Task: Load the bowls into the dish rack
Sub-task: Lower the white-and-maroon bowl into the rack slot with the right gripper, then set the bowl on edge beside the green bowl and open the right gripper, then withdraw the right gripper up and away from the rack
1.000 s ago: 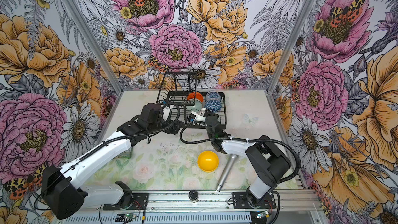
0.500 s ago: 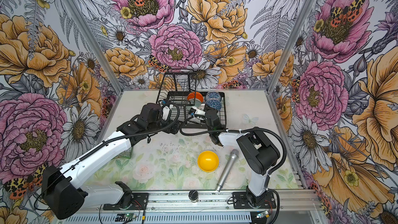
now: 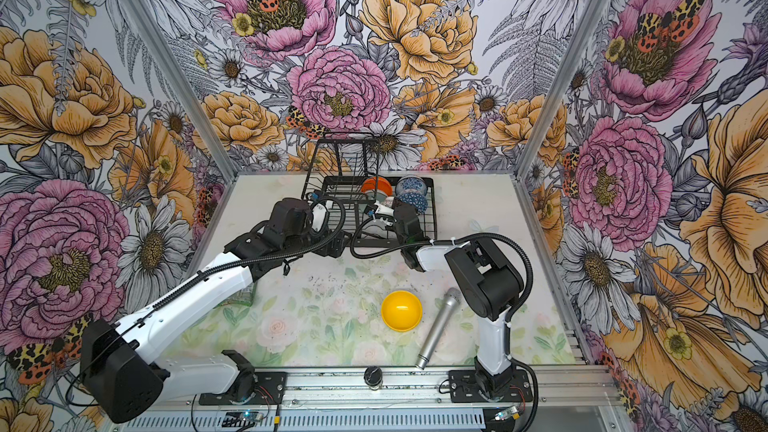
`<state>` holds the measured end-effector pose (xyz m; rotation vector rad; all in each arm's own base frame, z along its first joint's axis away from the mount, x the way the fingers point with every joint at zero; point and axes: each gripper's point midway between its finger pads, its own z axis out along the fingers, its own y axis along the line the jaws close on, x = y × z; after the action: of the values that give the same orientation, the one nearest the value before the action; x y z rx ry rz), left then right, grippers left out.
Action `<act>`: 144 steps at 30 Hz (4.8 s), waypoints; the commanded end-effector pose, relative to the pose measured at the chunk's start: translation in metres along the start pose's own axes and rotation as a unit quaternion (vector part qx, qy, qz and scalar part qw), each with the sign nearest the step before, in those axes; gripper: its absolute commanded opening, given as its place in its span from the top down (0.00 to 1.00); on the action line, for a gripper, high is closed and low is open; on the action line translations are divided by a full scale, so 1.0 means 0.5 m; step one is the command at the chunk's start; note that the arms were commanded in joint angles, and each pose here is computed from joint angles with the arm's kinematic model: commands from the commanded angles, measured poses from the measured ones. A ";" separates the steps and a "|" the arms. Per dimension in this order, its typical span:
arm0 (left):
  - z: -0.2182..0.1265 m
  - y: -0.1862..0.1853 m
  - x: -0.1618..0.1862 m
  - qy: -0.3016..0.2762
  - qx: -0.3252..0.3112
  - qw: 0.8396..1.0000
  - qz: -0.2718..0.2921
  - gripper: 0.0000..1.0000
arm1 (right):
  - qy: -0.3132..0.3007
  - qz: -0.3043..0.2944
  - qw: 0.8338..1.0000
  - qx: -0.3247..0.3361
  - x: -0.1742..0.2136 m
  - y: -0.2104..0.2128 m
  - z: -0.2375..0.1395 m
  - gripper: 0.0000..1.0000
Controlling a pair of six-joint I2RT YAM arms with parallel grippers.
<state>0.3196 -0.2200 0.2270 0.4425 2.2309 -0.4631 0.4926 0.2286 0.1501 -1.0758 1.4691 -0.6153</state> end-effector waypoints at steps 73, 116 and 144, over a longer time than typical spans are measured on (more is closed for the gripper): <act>-0.004 -0.004 0.009 -0.019 0.021 1.000 -0.013 0.01 | -0.045 0.082 0.994 -0.062 -0.085 0.065 0.025 0.80; 0.002 -0.002 0.005 -0.017 0.019 1.000 -0.006 0.01 | 0.003 -0.020 0.997 -0.068 -0.041 -0.012 -0.089 0.01; 0.007 -0.002 0.002 -0.018 0.005 1.000 -0.016 0.01 | 0.107 0.325 0.937 -0.070 -0.020 -0.176 -0.317 0.01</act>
<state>0.3189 -0.2201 0.2223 0.4218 2.2030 -0.4994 0.3705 0.1814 0.2377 -0.7777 1.9006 -0.2317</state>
